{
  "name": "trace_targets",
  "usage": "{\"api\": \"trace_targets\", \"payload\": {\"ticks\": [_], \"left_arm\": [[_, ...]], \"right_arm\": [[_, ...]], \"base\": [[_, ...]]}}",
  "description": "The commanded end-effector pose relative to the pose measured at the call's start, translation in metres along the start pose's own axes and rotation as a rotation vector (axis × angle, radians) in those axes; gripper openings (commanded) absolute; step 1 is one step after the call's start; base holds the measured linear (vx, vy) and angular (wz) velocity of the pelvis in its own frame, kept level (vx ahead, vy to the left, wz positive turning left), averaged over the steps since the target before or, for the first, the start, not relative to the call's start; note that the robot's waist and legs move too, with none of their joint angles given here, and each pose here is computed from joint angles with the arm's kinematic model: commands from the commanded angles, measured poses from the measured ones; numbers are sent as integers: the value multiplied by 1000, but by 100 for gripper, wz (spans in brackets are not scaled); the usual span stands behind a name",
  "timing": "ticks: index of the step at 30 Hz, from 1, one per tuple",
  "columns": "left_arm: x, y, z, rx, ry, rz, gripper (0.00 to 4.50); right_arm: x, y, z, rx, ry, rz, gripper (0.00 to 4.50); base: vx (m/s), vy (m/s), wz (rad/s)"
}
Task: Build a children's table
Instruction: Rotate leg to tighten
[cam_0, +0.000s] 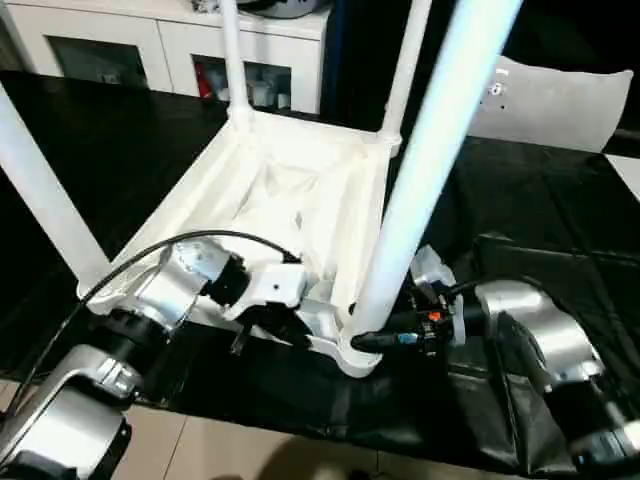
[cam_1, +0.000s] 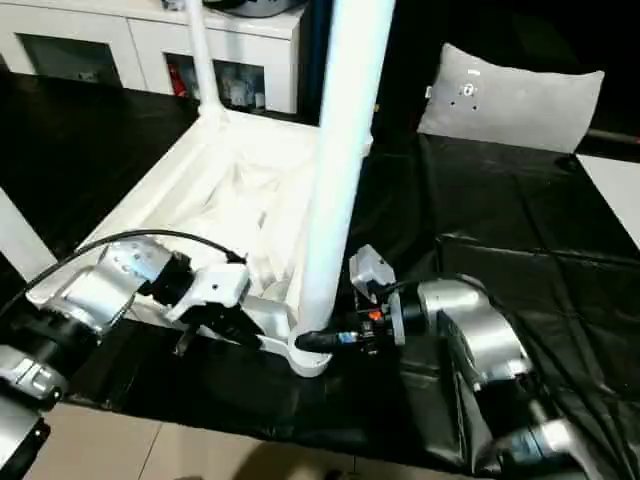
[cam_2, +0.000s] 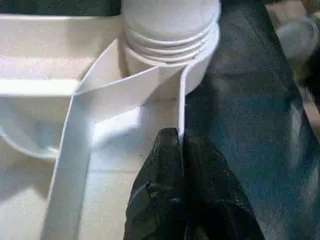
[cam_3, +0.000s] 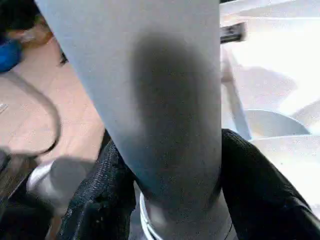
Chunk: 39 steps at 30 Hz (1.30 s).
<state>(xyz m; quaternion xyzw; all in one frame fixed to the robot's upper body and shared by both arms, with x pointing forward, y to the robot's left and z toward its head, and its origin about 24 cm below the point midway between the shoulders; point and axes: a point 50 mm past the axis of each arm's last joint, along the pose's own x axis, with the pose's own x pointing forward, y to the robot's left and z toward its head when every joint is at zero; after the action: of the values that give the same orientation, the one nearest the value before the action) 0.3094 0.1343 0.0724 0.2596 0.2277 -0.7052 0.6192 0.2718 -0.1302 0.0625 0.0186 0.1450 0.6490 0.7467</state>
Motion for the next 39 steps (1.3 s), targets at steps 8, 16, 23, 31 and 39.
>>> {"api": "trace_targets", "payload": {"ticks": [8, 16, 23, 31, 39], "left_arm": [[29, 22, 31, -217, -132, 367, 0], [50, 35, 59, -267, -166, 560, 0], [49, 32, 53, -239, -128, 564, 0], [32, 25, 28, -193, -77, 484, 0], [15, 8, 5, -39, -11, 239, 0]], "right_arm": [[58, -12, 0, 160, -130, -479, 206], [79, -17, 2, 264, -186, -814, 261], [61, -21, 7, 189, -234, -865, 321], [13, -19, 6, 57, -184, -647, 395], [-26, -17, 7, -73, -67, -378, 426]], "base": [[0, 0, 0], [0, 0, 0], [0, 0, 0], [0, 0, 0], [0, 0, 0]]}}
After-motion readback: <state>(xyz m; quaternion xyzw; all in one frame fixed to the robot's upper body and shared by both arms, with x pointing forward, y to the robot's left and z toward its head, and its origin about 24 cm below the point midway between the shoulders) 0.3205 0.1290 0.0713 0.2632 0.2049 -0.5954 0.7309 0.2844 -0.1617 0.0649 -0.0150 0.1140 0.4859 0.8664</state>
